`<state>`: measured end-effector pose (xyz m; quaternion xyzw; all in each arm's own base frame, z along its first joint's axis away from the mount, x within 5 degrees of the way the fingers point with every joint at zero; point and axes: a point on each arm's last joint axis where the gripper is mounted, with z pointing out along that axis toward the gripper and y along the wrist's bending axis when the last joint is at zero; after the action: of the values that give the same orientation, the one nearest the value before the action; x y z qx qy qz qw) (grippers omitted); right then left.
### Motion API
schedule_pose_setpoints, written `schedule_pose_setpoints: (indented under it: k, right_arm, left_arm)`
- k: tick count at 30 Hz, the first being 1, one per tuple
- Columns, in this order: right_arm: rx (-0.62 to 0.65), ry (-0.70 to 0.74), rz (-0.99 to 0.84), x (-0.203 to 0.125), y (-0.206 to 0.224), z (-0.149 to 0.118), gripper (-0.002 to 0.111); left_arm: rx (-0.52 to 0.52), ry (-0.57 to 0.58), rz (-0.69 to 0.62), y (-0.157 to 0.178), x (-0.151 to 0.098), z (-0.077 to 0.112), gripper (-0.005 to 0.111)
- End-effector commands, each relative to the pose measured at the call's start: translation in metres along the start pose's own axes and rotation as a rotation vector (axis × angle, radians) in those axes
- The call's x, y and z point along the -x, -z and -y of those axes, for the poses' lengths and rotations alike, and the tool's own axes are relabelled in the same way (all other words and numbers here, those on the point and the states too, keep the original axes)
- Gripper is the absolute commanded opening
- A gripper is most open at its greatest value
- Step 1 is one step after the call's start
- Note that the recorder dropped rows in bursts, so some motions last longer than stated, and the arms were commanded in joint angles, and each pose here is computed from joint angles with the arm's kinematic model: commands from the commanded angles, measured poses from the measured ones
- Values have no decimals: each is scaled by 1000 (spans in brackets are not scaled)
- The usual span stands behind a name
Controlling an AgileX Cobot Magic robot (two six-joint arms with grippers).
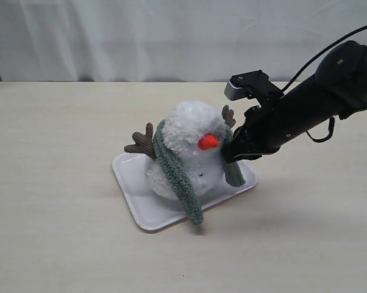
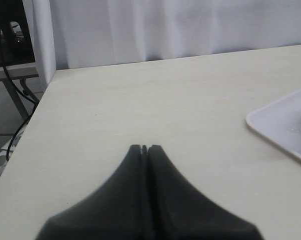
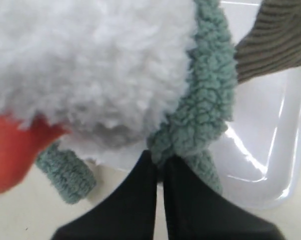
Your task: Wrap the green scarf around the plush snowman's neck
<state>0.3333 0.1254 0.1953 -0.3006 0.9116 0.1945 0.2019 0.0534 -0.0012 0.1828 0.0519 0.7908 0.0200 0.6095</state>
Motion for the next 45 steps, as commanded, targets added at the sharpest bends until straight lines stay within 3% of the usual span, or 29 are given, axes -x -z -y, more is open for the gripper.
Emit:
schedule_pose_setpoints:
  k: [1,10,16,20,22,25,30,37,45]
  right_arm:
    - [78,-36,-68,-7,3,-9,4]
    - [90,-106,-143,-32,-12,-9,4]
    - [84,-106,-135,-31,-12,-8,5]
    - [77,-81,-119,-26,-7,-9,27]
    - [69,-81,-127,-21,0,-9,44]
    - [25,-97,-155,-18,8,-7,51]
    - [-111,-93,-190,-19,24,0,51]
    - [-179,-159,-94,-11,30,3,51]
    - [-376,-309,-9,-14,18,26,30]
  left_arm:
    - [2,2,15,0,1,0,0]
    - [2,2,15,0,1,0,0]
    - [2,2,15,0,1,0,0]
    - [2,2,15,0,1,0,0]
    - [2,2,15,0,1,0,0]
    - [2,2,15,0,1,0,0]
    - [2,2,15,0,1,0,0]
    - [2,2,15,0,1,0,0]
    - [2,2,15,0,1,0,0]
